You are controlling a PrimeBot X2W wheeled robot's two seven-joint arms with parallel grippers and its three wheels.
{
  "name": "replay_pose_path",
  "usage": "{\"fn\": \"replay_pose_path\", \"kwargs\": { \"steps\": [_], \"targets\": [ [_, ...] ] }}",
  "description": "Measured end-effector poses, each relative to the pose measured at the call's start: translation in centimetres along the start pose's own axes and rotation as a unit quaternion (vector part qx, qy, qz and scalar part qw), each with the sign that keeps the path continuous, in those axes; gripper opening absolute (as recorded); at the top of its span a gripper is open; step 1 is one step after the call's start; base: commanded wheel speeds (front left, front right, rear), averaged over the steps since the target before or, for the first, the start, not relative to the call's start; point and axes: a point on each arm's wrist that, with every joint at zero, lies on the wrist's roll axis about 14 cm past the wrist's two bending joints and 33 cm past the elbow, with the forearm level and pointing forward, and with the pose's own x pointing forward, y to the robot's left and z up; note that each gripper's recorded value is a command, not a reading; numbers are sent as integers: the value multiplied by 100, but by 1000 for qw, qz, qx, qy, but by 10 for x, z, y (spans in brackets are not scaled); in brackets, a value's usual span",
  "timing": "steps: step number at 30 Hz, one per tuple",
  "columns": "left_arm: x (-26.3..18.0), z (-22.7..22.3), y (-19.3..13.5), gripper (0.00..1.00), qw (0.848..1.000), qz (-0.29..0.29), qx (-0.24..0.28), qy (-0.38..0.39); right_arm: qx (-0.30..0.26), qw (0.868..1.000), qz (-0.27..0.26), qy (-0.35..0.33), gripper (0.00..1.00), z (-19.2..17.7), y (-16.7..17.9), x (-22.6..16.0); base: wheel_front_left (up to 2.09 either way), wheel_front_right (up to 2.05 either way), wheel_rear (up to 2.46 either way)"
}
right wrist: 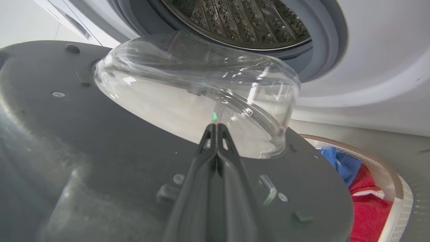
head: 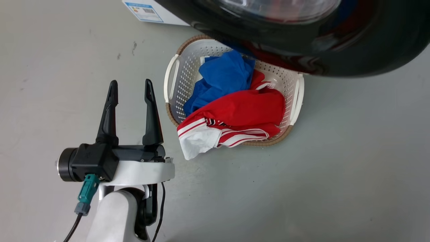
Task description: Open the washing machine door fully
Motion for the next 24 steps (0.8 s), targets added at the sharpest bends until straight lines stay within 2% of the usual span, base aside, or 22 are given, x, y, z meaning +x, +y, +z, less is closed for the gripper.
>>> {"fn": "replay_pose_path", "kwargs": {
  "steps": [6,24],
  "targets": [
    [-2,6,-1,100,1000,-4,0,-7,1,1000,10,11,0,-20,11,-13,0,0,0],
    [-23,26,1,100,1000,-5,2,-21,44,995,46,73,0,-110,50,-36,0,0,0]
  ]
}}
